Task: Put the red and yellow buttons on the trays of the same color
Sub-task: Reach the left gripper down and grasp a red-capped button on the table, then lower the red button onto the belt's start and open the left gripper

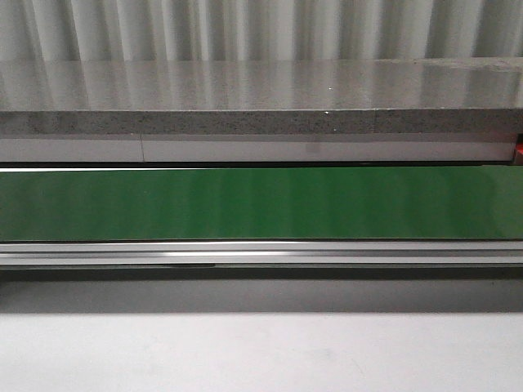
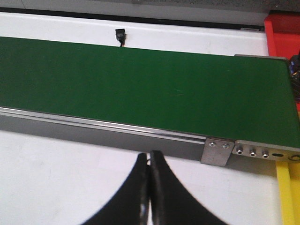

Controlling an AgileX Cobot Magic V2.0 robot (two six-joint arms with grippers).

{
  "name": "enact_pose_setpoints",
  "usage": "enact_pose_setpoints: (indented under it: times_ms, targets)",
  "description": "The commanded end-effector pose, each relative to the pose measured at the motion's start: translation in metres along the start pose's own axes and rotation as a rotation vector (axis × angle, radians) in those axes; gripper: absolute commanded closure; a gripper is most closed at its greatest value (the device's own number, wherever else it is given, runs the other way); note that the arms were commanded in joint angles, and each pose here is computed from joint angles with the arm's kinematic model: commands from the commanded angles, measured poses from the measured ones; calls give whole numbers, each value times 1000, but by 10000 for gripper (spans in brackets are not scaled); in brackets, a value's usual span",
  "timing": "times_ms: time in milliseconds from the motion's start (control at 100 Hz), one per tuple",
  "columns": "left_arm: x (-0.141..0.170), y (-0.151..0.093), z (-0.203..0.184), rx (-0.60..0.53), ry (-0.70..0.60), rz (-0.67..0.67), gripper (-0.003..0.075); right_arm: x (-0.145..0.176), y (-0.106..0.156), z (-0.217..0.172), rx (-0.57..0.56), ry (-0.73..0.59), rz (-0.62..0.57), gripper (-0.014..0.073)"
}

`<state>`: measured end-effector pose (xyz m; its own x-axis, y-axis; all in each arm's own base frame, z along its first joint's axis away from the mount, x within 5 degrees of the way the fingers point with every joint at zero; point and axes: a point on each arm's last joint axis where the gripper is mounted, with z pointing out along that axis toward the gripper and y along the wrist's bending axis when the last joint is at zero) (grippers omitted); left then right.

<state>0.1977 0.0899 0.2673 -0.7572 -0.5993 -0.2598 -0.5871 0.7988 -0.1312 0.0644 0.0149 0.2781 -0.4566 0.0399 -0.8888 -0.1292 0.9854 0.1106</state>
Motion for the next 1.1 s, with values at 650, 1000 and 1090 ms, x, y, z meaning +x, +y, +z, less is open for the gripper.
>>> enact_pose_setpoints:
  times_ms: [650, 1000, 1090]
  targets:
    - [-37, 4, 41, 7, 21, -65, 334, -12, 0, -4, 3, -77, -9, 662]
    - [-51, 3, 61, 1, 79, -75, 342, -12, 0, -4, 3, -77, -9, 662]
    - [-52, 3, 62, 1, 81, -75, 407, -12, 0, -4, 3, -77, -9, 662]
